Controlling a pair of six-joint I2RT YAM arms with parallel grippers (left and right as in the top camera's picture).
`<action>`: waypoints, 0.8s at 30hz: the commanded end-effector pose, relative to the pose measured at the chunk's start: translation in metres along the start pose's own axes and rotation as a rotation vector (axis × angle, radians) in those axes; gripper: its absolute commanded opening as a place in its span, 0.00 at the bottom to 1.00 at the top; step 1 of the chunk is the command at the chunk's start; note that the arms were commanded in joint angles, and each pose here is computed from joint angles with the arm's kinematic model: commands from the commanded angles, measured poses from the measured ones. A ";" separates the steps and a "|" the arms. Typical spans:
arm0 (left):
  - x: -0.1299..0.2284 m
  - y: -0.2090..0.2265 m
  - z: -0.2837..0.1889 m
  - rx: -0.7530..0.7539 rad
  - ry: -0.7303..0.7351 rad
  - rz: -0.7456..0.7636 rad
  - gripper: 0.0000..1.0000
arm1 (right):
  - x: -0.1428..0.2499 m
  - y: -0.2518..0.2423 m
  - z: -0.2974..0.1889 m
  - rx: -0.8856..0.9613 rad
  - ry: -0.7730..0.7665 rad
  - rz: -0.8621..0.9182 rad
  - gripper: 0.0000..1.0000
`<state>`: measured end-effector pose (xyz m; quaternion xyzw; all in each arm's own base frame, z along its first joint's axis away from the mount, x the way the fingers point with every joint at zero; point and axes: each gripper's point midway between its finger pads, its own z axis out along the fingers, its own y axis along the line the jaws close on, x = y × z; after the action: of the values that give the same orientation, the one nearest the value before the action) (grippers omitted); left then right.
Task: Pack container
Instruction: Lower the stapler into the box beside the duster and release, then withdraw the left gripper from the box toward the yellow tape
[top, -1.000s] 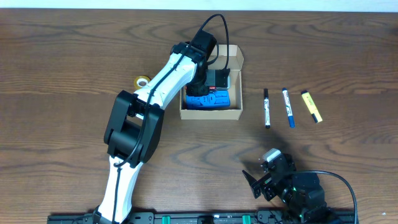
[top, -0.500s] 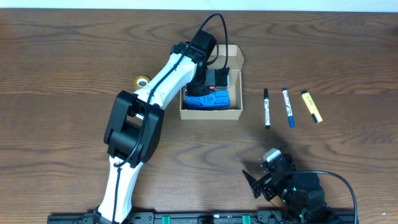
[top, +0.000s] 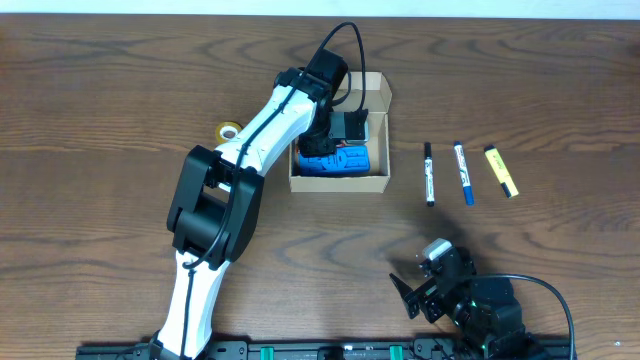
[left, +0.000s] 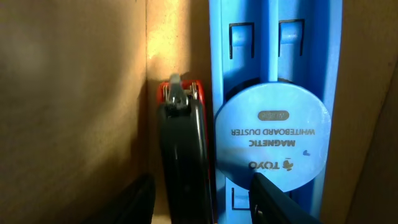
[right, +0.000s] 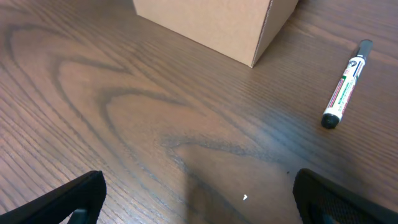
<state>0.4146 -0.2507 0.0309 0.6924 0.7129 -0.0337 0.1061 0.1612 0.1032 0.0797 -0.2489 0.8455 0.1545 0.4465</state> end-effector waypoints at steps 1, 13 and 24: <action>-0.003 0.005 -0.015 -0.029 -0.016 -0.006 0.49 | 0.003 0.001 0.002 -0.006 0.005 -0.018 0.99; -0.022 0.034 -0.115 -0.266 -0.122 -0.044 0.51 | 0.003 0.001 0.002 -0.006 0.005 -0.018 0.99; -0.010 0.046 -0.181 -0.357 -0.245 -0.264 0.43 | 0.003 0.001 0.002 -0.006 0.005 -0.018 0.99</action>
<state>0.4411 -0.2324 0.1819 0.5921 0.7583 0.0064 0.2728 0.1612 0.1032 0.0797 -0.2489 0.8455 0.1545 0.4465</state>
